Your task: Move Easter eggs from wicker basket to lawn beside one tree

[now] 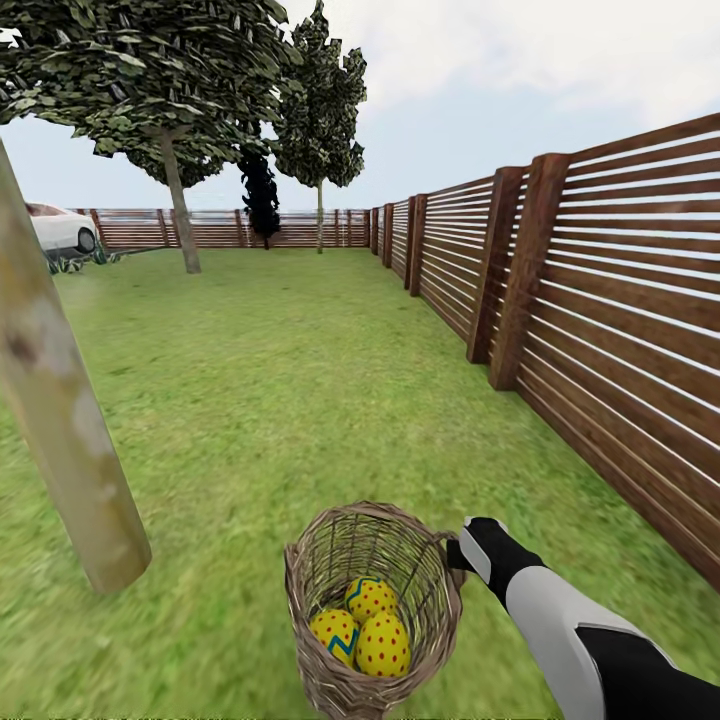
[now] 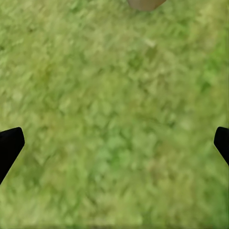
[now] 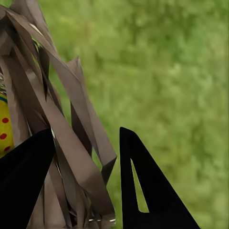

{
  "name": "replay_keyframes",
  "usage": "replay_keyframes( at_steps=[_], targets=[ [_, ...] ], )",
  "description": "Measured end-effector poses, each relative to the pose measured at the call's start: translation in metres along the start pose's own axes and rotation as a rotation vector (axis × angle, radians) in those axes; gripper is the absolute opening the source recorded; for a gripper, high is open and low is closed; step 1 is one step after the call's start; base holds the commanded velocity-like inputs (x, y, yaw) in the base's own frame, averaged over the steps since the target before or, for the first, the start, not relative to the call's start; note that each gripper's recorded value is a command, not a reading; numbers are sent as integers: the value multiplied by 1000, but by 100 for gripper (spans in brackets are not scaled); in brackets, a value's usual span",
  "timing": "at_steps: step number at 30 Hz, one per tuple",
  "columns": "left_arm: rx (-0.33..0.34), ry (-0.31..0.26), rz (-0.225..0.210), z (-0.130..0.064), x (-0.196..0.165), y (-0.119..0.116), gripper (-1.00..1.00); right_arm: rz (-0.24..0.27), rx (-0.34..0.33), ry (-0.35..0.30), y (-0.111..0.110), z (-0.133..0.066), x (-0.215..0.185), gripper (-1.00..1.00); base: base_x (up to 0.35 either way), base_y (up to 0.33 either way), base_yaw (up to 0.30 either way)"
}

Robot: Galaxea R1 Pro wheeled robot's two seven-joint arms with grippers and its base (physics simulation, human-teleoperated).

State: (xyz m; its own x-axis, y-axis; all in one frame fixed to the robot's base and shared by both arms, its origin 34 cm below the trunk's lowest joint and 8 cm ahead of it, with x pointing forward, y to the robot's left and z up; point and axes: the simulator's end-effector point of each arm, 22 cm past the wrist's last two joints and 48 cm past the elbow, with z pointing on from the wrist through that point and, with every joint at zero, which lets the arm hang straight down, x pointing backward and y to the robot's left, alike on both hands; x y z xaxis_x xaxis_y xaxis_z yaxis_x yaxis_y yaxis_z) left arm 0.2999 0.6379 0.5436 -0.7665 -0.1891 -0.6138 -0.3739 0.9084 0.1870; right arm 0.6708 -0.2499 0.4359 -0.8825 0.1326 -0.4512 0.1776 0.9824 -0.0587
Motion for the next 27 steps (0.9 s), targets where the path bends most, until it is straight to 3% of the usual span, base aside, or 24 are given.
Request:
replay_keyframes(
  at_steps=[27],
  targets=[
    [-1, 0, -1, 38, 50, -5, 100, -8, -2, 2, 2, 42, 33, -100, 0, 0, 0]
  ],
)
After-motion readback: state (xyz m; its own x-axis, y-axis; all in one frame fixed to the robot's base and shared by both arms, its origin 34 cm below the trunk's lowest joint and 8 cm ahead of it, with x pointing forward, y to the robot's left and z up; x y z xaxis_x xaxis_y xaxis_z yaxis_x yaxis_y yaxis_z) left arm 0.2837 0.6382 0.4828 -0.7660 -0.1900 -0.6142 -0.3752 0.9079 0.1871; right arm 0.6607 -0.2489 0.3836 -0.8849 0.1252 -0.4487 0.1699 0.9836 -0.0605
